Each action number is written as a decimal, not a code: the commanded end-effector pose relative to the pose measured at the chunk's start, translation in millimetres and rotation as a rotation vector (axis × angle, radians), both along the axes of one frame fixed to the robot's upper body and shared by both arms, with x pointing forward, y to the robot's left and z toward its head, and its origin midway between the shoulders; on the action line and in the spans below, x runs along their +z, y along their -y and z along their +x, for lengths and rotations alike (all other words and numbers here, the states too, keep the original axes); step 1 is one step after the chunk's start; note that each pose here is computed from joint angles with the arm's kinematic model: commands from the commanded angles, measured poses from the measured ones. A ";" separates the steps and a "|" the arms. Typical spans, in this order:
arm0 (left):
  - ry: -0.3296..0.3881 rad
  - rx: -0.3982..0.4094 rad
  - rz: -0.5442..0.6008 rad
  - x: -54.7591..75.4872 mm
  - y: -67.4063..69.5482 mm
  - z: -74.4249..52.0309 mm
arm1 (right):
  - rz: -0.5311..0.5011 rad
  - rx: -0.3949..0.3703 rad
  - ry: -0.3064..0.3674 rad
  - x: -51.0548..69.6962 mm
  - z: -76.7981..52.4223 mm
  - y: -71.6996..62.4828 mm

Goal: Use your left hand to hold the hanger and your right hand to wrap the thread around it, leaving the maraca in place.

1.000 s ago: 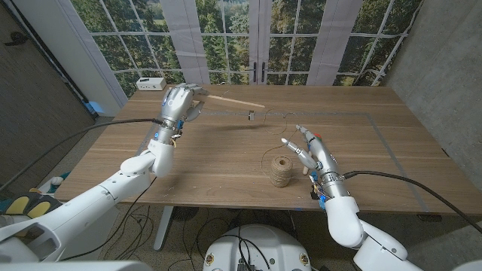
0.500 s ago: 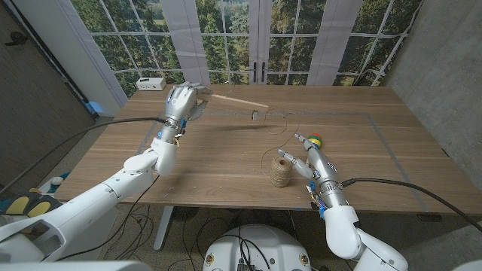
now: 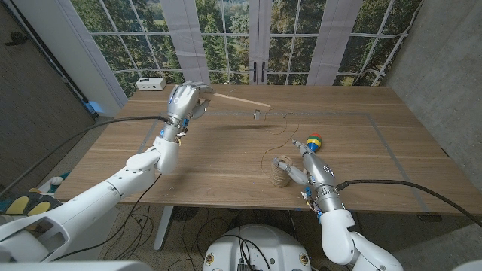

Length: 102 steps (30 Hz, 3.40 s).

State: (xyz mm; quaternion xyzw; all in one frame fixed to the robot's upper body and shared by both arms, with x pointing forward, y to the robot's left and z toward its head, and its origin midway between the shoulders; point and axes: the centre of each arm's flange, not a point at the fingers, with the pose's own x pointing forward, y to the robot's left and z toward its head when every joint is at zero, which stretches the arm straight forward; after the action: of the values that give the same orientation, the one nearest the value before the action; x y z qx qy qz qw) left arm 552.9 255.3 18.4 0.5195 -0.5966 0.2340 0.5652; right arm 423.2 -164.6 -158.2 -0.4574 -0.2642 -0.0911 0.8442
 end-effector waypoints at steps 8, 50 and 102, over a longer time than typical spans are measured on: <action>-0.004 0.017 0.008 -1.2 2.7 -2.5 | -0.114 -0.006 -0.049 -8.1 4.9 -18.4; -0.008 0.026 -0.010 -8.1 1.1 -4.9 | 0.075 -0.127 0.056 3.1 8.1 -27.4; -0.026 0.014 -0.049 -14.6 -1.2 -1.3 | 0.405 -0.037 0.422 131.8 33.0 5.0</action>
State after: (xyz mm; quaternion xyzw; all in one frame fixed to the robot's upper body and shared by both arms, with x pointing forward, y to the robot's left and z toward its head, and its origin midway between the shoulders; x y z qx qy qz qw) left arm 552.4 260.1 3.6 0.5170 -0.5754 0.2479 0.5833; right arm 446.4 -168.0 -49.4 -0.2974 -0.3804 -0.2352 0.8435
